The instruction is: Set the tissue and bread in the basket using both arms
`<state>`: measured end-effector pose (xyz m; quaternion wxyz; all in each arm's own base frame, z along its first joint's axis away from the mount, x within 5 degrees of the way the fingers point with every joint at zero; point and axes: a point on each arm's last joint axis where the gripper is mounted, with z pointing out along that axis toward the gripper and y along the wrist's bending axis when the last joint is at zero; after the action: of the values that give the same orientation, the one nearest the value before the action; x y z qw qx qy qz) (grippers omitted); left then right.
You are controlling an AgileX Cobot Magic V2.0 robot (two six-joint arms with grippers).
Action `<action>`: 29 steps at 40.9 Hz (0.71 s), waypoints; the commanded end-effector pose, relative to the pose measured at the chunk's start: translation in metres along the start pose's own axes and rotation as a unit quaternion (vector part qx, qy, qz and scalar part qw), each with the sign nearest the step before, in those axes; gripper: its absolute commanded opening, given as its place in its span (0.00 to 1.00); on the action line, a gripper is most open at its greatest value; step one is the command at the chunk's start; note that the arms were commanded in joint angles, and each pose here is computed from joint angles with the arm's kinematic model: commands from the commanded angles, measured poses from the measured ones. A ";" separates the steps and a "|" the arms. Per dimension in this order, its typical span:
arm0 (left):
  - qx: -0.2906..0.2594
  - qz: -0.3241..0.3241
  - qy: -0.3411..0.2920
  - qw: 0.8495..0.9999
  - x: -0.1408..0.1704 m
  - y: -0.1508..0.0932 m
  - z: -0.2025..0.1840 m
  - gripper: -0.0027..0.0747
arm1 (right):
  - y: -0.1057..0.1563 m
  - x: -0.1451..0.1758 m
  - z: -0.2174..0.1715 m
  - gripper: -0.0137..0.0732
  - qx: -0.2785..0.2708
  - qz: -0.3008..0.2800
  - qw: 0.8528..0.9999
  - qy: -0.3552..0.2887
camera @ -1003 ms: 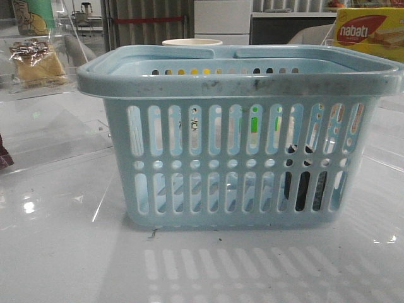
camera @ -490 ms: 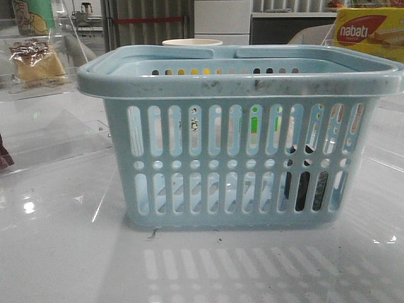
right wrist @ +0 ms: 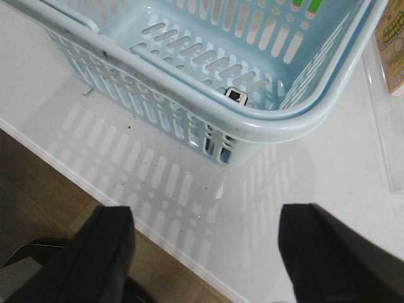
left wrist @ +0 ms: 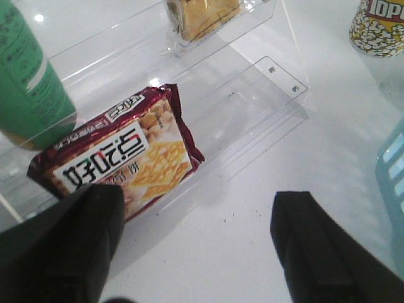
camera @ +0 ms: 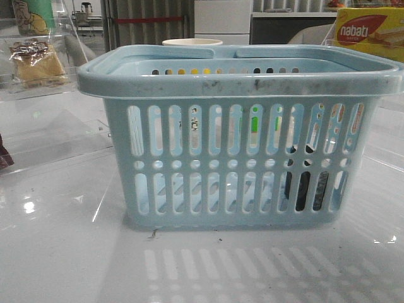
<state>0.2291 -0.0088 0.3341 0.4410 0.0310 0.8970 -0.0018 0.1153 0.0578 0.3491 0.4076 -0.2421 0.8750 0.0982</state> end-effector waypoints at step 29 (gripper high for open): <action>-0.007 -0.038 -0.093 0.995 -0.113 0.012 0.180 0.73 | -0.002 -0.011 -0.007 0.83 0.011 -0.001 0.999 -0.044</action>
<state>0.4317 -0.0085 0.2796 0.4482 0.0002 0.8939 -0.0087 0.1153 0.0578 0.3491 0.4073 -0.2408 0.8754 0.0988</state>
